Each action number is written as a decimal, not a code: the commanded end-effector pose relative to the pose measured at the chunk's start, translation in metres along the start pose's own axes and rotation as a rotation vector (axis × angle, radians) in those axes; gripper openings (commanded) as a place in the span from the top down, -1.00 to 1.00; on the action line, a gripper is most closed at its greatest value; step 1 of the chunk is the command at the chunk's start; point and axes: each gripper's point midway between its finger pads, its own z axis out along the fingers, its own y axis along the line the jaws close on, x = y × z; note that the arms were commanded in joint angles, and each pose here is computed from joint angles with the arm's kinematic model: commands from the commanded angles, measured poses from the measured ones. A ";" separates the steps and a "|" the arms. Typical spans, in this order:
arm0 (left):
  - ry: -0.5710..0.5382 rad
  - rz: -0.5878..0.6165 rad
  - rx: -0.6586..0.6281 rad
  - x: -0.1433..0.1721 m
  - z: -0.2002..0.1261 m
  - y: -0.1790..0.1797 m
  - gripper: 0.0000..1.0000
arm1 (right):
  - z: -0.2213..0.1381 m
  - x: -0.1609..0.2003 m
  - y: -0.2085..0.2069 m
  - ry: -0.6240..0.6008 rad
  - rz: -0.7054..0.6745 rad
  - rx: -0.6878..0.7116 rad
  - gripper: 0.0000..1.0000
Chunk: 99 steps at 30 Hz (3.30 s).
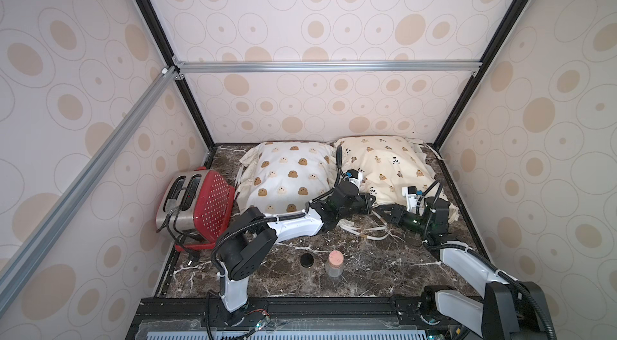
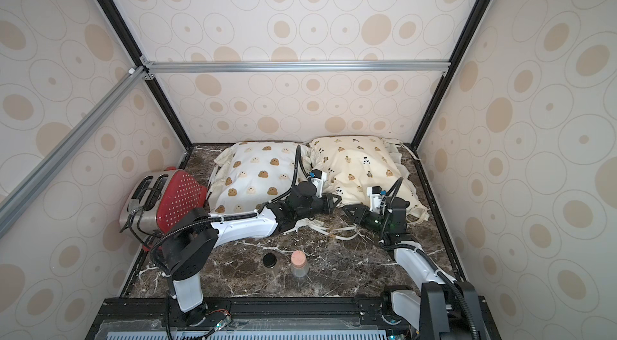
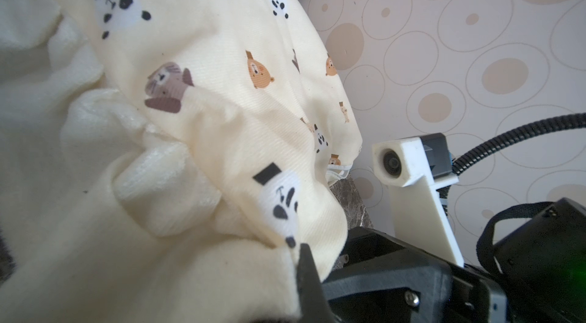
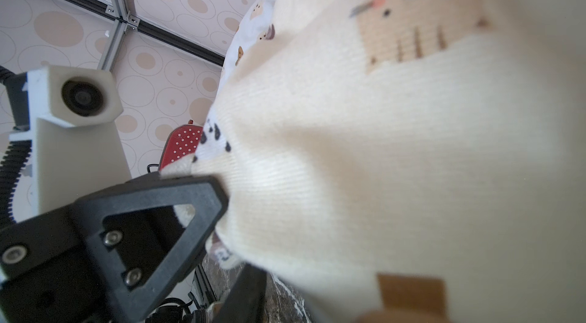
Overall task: Zip up pillowcases
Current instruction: Zip the zipper on the pillowcase.
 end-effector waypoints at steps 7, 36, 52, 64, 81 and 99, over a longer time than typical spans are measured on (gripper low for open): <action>-0.055 0.024 0.075 -0.023 -0.012 -0.026 1.00 | -0.002 -0.014 0.012 -0.034 -0.017 -0.039 0.41; -0.055 0.025 0.084 -0.023 -0.013 -0.029 1.00 | 0.002 -0.025 0.007 -0.051 0.019 -0.026 0.62; -0.066 0.024 0.066 -0.026 -0.013 -0.026 1.00 | 0.002 -0.022 -0.002 -0.028 0.027 0.031 1.00; -0.069 0.034 0.053 -0.025 -0.016 -0.023 1.00 | -0.009 -0.017 0.017 -0.033 -0.063 -0.018 1.00; -0.070 0.038 0.080 -0.028 -0.019 -0.031 1.00 | -0.006 -0.026 0.019 -0.054 -0.044 -0.023 0.60; -0.066 0.038 0.107 -0.030 -0.020 -0.038 1.00 | -0.001 -0.037 0.031 -0.067 -0.050 -0.096 0.46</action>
